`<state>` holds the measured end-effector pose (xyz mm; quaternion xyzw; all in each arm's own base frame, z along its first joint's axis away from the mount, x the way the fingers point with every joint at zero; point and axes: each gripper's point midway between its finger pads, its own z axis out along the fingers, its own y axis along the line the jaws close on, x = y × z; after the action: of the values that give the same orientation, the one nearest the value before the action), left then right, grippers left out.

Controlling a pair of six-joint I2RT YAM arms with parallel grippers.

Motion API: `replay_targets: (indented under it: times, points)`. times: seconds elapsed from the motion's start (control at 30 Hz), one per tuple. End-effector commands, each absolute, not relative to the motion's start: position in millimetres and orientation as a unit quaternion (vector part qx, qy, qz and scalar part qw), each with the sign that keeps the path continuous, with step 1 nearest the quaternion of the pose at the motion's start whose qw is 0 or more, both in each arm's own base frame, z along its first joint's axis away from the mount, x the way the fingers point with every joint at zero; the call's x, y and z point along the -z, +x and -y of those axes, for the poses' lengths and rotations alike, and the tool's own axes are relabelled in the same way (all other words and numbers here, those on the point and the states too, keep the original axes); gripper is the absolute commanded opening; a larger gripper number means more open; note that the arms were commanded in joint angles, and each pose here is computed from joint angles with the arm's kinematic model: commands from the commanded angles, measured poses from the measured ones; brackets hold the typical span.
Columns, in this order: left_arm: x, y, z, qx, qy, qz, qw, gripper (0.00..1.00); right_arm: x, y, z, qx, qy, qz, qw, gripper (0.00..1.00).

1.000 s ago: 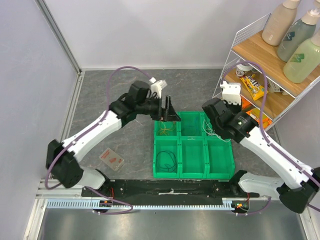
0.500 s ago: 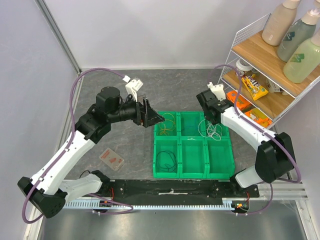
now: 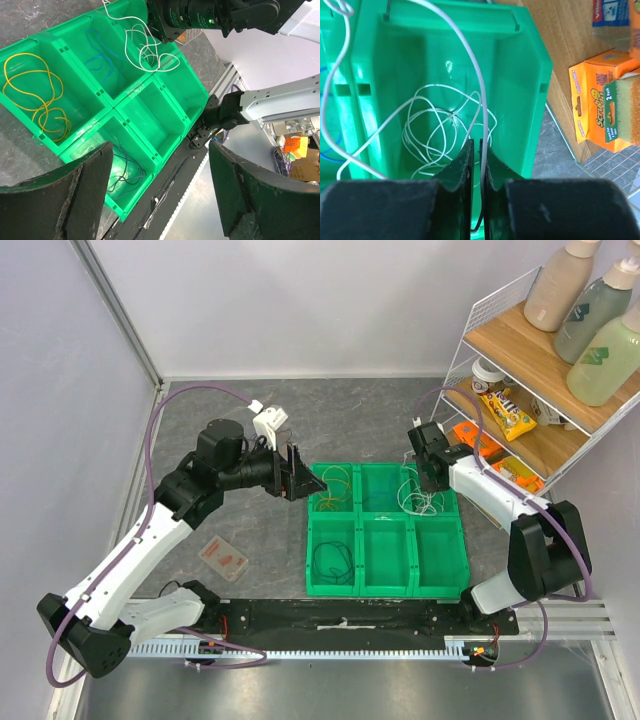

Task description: Untangle the cables

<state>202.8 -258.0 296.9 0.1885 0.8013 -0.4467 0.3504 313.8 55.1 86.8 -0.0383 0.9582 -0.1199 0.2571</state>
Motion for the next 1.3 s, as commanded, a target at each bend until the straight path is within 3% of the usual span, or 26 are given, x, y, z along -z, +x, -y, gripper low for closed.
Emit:
replay_targets:
  times: [0.0,0.07,0.3,0.53,0.7,0.87,1.03,1.13,1.27]
  points:
    - [-303,201,258,0.454,0.208,-0.786,0.364,0.83,-87,307,-55,0.111,-0.054,-0.959,0.254,0.16]
    - [-303,200,260,0.458,0.209,-0.786,0.359,0.83,-93,306,-58,0.1,-0.053,-0.959,0.26,0.21]
    - [-304,200,261,0.461,0.208,-0.785,0.359,0.83,-136,309,-62,0.075,-0.04,-0.948,0.306,0.59]
    - [-305,198,261,0.465,0.208,-0.783,0.358,0.83,-152,321,-72,0.045,-0.024,-0.934,0.354,0.75]
    - [-305,195,260,0.467,0.208,-0.783,0.356,0.83,-135,342,-71,0.061,-0.002,-0.928,0.366,0.72]
    - [-304,193,258,0.462,0.206,-0.786,0.355,0.83,-115,359,-71,0.085,-0.01,-0.93,0.357,0.54]
    - [-293,213,239,0.406,0.149,-0.818,0.379,0.83,-85,343,-68,0.089,-0.01,-0.943,0.322,0.38]
    - [-271,244,207,0.33,0.055,-0.854,0.399,0.9,-87,332,-61,0.098,-0.013,-0.94,0.326,0.4]
    - [-232,278,168,0.287,-0.056,-0.878,0.379,0.98,-129,329,-64,0.073,-0.009,-0.929,0.364,0.55]
